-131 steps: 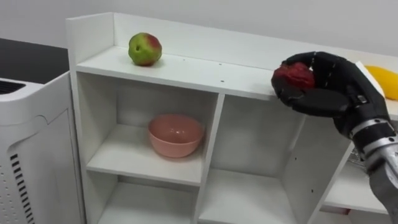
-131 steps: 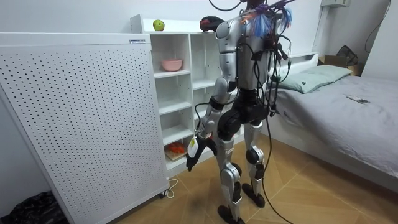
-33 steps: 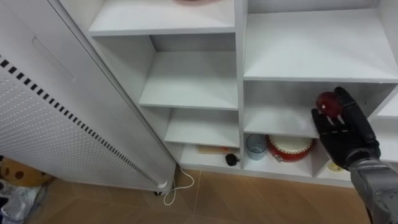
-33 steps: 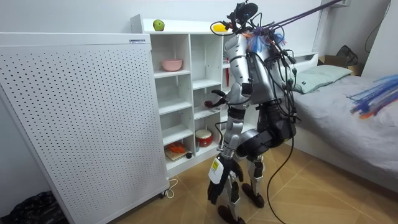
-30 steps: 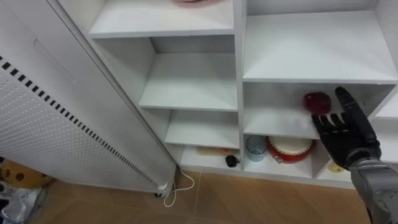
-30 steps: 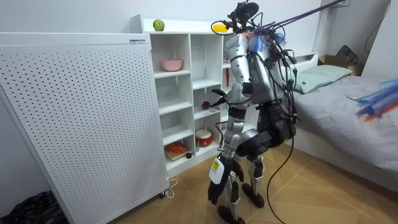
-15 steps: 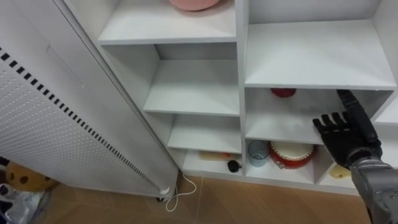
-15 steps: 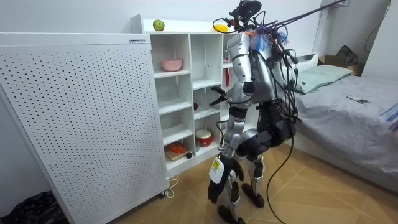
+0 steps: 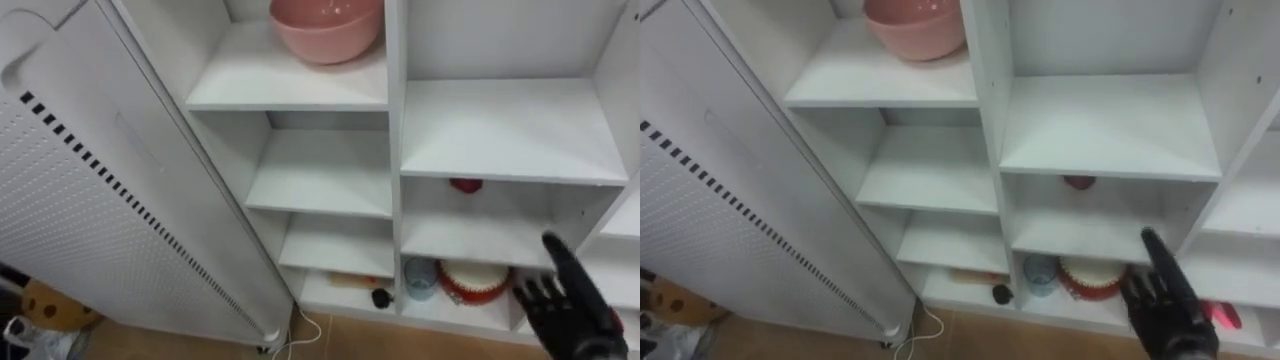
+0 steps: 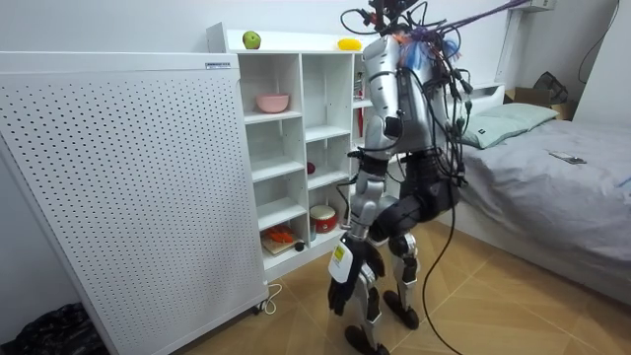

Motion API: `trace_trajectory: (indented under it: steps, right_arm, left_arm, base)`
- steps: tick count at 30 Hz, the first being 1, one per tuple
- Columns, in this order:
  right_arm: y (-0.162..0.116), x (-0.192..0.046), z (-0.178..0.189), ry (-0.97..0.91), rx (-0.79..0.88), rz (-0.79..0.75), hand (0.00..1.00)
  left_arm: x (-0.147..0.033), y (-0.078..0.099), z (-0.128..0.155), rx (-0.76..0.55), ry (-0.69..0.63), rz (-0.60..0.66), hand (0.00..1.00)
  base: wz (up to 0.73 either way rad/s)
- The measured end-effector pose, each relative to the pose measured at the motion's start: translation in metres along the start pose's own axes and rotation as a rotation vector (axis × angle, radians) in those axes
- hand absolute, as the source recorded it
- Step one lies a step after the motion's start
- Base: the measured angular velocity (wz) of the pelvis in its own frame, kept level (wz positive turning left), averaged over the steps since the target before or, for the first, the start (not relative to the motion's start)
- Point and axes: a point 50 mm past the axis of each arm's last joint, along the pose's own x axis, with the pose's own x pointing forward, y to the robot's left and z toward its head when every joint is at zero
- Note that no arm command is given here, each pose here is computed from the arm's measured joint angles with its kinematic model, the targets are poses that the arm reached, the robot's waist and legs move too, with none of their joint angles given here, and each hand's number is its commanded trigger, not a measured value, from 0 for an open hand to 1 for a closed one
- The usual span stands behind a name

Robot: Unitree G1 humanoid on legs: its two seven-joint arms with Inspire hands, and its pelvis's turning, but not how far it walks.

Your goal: Arrange fruit in the closet

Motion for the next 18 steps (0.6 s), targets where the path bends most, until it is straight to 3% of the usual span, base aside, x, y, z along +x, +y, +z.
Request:
trace_trajectory:
  steps: [6,10,12,14,15,18]
  right_arm:
    - [-0.075,-0.025,-0.018,0.076,-0.089,-0.204,0.00]
    - [-0.134,-0.059,-0.038,0.183,-0.193,-0.339,0.00]
    - [-0.161,-0.079,-0.042,0.259,-0.322,-0.402,0.00]
    - [-0.188,-0.103,-0.046,0.419,-0.607,-0.456,0.00]
    - [-0.194,-0.108,-0.047,0.467,-0.685,-0.464,0.00]
    - [-0.215,-0.130,-0.052,0.731,-1.128,-0.466,0.00]
  left_arm:
    - [0.002,0.011,-0.010,-0.085,0.038,0.028,0.00]
    - [0.000,0.018,-0.023,-0.142,0.074,0.079,0.00]
    - [-0.001,0.017,-0.031,-0.153,0.086,0.104,0.00]
    - [-0.004,0.014,-0.041,-0.143,0.108,0.117,0.00]
    - [-0.005,0.014,-0.043,-0.139,0.114,0.122,0.00]
    - [-0.005,0.014,-0.044,-0.096,0.117,0.131,0.00]
  base:
    - [0.04]
    - [0.01]
    - [0.03]
    - [0.03]
    - [-0.06]
    - [-0.01]
